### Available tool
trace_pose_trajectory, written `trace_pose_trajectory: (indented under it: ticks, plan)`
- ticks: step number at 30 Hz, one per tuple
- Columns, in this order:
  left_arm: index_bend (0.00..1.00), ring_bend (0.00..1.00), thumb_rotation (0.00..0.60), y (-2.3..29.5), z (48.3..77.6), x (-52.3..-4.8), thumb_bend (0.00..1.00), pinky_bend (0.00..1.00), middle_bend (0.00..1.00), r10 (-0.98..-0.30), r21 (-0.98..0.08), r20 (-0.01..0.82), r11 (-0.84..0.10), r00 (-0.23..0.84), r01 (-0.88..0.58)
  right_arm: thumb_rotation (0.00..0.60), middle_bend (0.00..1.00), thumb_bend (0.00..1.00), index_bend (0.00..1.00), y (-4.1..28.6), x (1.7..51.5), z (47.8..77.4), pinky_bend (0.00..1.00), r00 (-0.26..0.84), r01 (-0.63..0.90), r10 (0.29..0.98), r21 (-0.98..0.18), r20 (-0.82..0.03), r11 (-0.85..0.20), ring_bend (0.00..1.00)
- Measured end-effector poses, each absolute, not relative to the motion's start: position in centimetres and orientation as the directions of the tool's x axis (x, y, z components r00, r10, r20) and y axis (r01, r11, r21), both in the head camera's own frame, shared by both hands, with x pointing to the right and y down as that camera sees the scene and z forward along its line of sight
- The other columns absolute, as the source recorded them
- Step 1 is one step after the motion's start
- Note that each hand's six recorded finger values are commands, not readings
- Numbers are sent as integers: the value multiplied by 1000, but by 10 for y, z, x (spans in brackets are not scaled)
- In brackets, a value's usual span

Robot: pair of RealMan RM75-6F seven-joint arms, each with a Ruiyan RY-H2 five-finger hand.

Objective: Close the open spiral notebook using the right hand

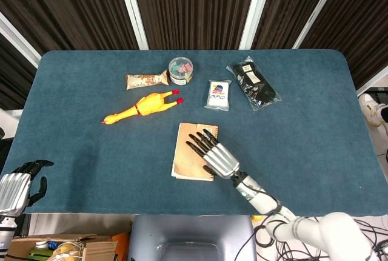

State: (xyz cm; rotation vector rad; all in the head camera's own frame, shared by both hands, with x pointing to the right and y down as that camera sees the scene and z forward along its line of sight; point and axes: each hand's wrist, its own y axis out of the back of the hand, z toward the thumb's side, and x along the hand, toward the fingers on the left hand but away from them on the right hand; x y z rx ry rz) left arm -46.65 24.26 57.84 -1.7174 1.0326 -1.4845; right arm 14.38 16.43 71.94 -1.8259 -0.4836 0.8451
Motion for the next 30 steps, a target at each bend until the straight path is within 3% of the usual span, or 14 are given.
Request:
trace_pose_trajectory:
  ticks: [5, 12, 20, 30]
  plan:
    - [361, 336, 600, 243, 578, -465, 640, 498, 363, -870, -858, 489, -492, 59, -148, 600, 0, 195, 0, 168, 191, 689, 2, 604, -98, 703, -910, -376, -403, 0]
    - [361, 336, 600, 243, 578, -464, 640, 498, 363, -873, -861, 483, -487, 60, -148, 600, 0, 195, 0, 183, 282, 647, 14, 417, -179, 774, -878, -476, -444, 0]
    - [361, 336, 600, 242, 580, -462, 639, 501, 363, -875, -864, 480, -484, 64, -140, 600, 0, 195, 0, 195, 298, 649, 25, 387, -197, 765, -856, -515, -477, 0]
    - [361, 336, 600, 242, 578, -467, 640, 506, 363, -889, -887, 457, -457, 12, -69, 600, 0, 195, 0, 205, 305, 640, 47, 337, -179, 803, -871, -491, -458, 0]
